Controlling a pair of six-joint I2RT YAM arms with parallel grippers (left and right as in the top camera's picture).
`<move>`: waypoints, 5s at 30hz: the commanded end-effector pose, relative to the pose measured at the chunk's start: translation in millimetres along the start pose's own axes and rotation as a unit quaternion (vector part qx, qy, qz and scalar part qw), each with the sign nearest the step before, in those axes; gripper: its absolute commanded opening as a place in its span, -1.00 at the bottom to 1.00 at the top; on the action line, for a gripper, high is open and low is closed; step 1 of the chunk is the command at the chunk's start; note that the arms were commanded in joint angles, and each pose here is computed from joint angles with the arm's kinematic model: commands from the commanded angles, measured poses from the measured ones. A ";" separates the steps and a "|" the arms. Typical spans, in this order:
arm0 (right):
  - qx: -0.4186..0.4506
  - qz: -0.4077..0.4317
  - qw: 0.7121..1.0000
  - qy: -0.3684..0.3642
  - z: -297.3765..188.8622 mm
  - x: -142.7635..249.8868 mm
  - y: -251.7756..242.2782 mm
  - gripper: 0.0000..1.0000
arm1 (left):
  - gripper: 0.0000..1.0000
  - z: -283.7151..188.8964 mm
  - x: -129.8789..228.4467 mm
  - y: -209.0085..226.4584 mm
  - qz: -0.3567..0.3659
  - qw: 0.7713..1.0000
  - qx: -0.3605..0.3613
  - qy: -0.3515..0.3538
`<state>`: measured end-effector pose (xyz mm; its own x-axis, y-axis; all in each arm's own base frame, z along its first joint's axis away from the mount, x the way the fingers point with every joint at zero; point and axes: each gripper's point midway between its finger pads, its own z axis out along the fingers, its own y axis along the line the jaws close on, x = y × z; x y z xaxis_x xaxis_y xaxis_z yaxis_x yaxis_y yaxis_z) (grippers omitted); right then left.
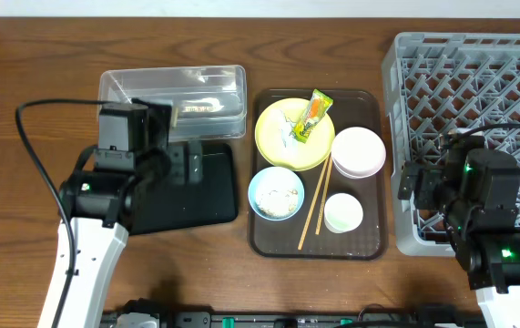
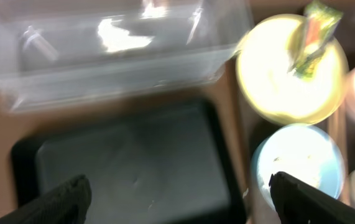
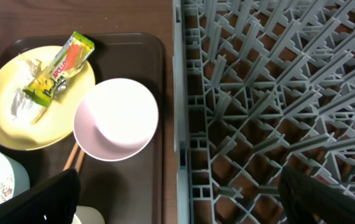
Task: Sort waste into correct bins and load items into the dishwasher rack
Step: 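Reach the left gripper to the yellow plate and grasp the green snack wrapper, then carry the wrapper with the left gripper and drop it into the clear container, then return the left gripper to the yellow plate and grasp the white tissue, then carry the tissue with the left gripper and release it into the clear container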
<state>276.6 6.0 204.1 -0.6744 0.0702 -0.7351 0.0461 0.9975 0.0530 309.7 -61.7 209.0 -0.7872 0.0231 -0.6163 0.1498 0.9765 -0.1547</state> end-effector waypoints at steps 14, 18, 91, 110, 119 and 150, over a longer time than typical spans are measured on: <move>-0.008 0.001 1.000 -0.011 -6.1 -7.8 4.3 0.99 | 0.86 68.5 -91.9 -128.4 0.123 0.970 0.130 -0.164; -0.008 0.001 1.000 -0.012 -6.1 -8.0 4.3 0.98 | 0.84 101.3 -84.6 -159.1 0.143 0.964 0.154 -0.161; -0.007 0.001 1.000 0.000 -6.0 -2.0 3.7 0.99 | -0.88 114.6 -68.9 24.7 -0.216 0.970 -0.061 -0.092; -0.007 0.001 1.000 0.002 -5.5 -1.7 3.7 0.98 | -0.04 128.7 -49.4 -71.8 -0.065 0.993 0.095 -0.033; -0.007 0.001 1.000 0.002 -5.5 -1.4 3.7 0.99 | 0.02 163.9 -15.4 -125.0 0.049 0.997 0.053 -0.018; -0.007 0.001 1.000 0.003 -5.5 -1.1 3.7 0.98 | -0.88 118.1 -78.2 -63.8 -0.086 0.990 0.028 -0.109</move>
<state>272.5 7.1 201.2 -0.6915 0.0696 -0.7190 0.0421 0.9975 0.0561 420.3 -187.2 160.1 -0.6780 -0.0512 -0.7333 0.2014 0.9464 -0.2524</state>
